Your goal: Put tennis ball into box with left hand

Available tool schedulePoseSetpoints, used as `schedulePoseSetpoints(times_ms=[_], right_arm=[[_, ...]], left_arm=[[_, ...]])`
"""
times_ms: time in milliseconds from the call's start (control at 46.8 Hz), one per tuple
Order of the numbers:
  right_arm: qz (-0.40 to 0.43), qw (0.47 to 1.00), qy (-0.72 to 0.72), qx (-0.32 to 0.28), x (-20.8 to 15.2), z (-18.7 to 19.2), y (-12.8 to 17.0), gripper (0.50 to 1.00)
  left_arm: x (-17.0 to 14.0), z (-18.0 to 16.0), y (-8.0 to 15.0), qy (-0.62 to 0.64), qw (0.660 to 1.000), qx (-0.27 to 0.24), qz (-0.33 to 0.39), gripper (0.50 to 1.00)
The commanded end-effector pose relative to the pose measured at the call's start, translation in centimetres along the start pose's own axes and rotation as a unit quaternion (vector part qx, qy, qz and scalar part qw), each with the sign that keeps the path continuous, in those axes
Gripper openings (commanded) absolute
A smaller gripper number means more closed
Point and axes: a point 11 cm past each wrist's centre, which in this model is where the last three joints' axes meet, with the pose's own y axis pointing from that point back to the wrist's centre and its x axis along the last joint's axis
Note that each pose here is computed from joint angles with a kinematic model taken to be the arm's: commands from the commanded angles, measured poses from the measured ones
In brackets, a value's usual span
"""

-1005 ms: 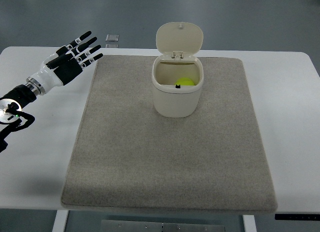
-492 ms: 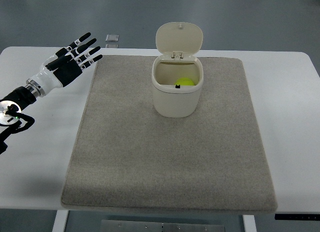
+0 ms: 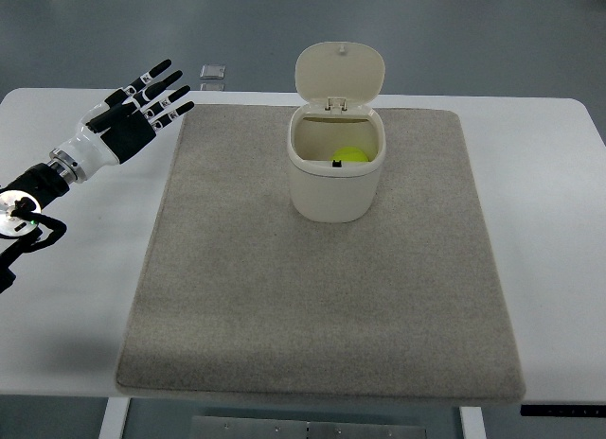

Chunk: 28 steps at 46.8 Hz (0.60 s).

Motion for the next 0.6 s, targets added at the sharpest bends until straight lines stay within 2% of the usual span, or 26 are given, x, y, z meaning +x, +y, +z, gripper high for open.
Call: schedulePoseSetpoints(times_ms=[0, 577], right_arm=[[0.0, 1.0, 0.0, 0.0, 0.0, 0.0, 0.0, 0.903], [0.0, 1.0, -0.001, 0.0, 0.0, 0.0, 0.0, 0.903]], left_arm=[[-0.03, -0.08, -0.04, 0.001, 1.0, 0.0, 0.0, 0.992], [-0.2, -0.05, -0.29, 0.001, 1.0, -0.001, -0.002, 0.992]])
